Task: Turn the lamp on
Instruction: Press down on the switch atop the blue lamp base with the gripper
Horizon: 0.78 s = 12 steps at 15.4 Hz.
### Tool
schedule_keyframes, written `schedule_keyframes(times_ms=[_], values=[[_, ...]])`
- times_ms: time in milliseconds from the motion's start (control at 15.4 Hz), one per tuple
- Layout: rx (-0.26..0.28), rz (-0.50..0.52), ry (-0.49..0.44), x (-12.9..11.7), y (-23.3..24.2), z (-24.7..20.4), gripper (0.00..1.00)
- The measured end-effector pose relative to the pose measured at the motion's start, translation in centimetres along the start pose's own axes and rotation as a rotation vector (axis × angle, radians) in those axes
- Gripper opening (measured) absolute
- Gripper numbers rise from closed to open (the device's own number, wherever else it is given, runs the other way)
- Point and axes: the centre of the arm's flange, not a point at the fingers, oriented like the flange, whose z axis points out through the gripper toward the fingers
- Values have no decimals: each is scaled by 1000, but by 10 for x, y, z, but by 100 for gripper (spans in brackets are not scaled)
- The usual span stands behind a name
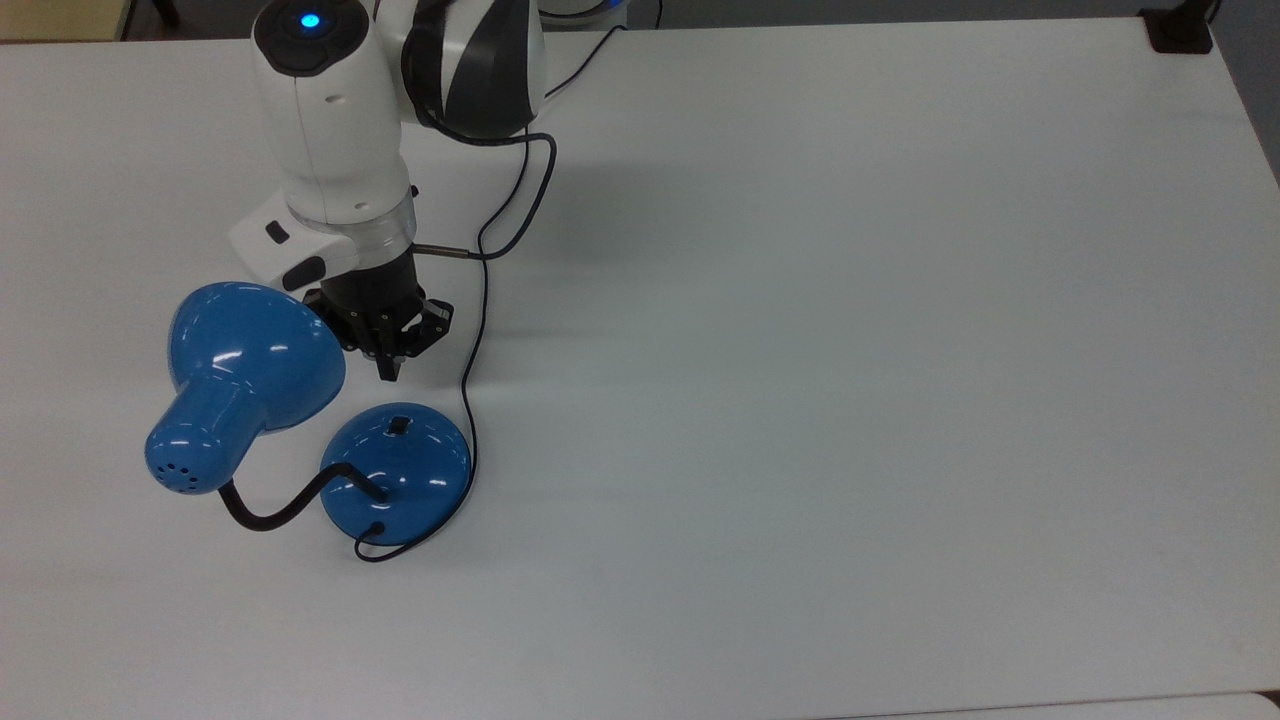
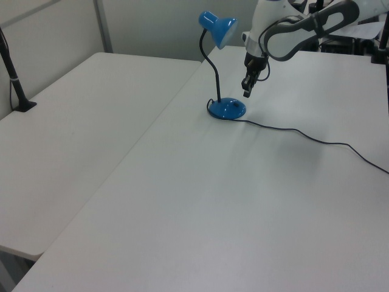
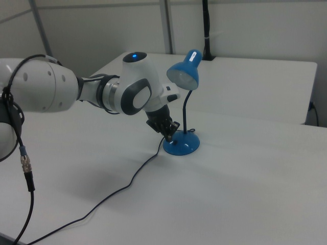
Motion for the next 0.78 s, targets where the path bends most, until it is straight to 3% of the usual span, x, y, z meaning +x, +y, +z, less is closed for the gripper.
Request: schedule_keyframes(times_ms=[777], values=[[-29, -38, 84, 8, -2, 21, 1]])
